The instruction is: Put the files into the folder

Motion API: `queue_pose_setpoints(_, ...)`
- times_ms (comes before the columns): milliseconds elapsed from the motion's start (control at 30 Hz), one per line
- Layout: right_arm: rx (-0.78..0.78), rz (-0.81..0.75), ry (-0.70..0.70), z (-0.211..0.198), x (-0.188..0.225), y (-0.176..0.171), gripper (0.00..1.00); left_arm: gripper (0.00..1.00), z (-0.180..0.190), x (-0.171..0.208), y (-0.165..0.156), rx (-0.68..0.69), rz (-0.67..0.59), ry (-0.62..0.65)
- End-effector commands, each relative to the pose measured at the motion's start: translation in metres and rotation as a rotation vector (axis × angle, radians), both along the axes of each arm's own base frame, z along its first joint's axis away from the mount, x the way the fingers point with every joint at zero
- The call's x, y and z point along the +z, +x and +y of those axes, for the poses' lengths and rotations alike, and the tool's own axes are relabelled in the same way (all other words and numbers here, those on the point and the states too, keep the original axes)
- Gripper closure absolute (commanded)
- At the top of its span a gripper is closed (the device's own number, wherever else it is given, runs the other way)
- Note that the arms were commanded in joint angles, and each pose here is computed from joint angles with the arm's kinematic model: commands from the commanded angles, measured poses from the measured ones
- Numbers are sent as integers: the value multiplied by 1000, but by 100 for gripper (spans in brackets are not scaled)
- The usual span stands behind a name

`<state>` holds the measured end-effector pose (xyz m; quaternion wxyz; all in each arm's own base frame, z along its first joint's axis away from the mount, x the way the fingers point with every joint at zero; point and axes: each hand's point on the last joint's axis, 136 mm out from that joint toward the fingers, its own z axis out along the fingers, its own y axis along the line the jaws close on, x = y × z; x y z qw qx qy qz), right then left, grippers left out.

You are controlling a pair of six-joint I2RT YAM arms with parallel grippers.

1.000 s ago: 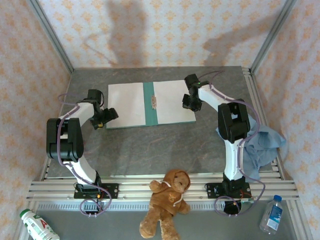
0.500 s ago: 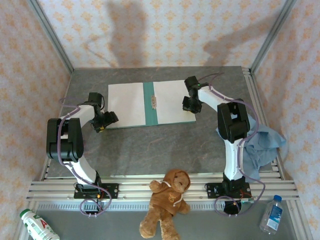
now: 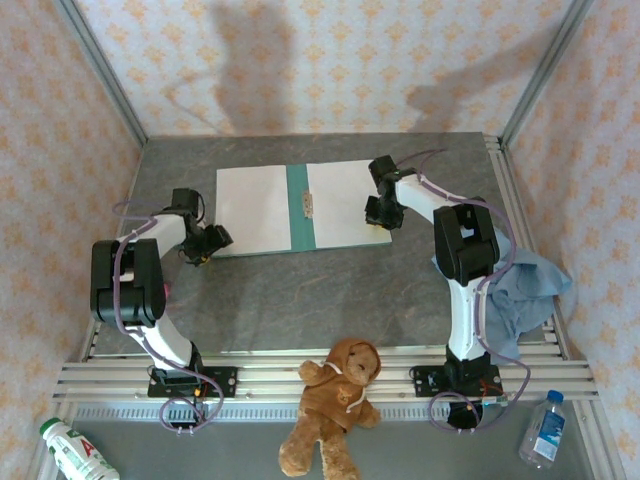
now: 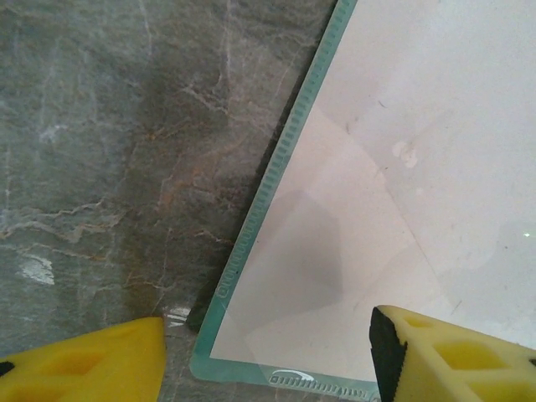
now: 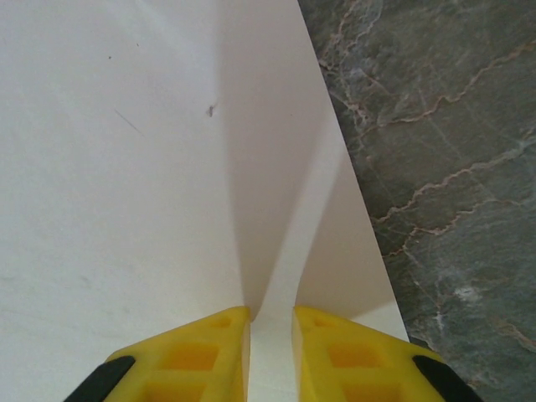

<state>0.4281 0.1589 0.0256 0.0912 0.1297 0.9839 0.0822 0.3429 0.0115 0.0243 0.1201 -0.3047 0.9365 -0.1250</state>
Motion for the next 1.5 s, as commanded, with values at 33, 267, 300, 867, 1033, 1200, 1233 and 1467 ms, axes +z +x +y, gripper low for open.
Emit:
queue_pose_setpoints(33, -5, 20, -28, -3, -10, -7, 79, 38, -31, 13, 15, -31, -102, -152)
queue_pose_setpoints(267, -3, 27, -29, -3, -12, -9, 79, 43, -33, 25, 18, -33, -139, -162)
queue_pose_setpoints(300, -3, 27, -30, -3, -12, -9, 79, 43, -32, 26, 18, -31, -140, -162)
queue_pose_setpoints(867, 8, 38, -69, -10, -11, -14, 79, 48, -34, 55, 23, -23, -207, -173)
queue_pose_setpoints(1033, 7, 39, -69, -10, -12, -14, 79, 51, -34, 70, 25, -26, -247, -171)
queue_pose_setpoints(1200, 6, 40, -65, -10, -11, -15, 79, 57, -35, 80, 32, -7, -294, -185)
queue_pose_setpoints(1233, 6, 40, -65, -10, -11, -15, 79, 58, -35, 81, 34, -7, -303, -187)
queue_pose_setpoints(1467, 8, 36, -65, -11, -4, -18, 79, 72, -34, 95, 47, -21, -381, -181)
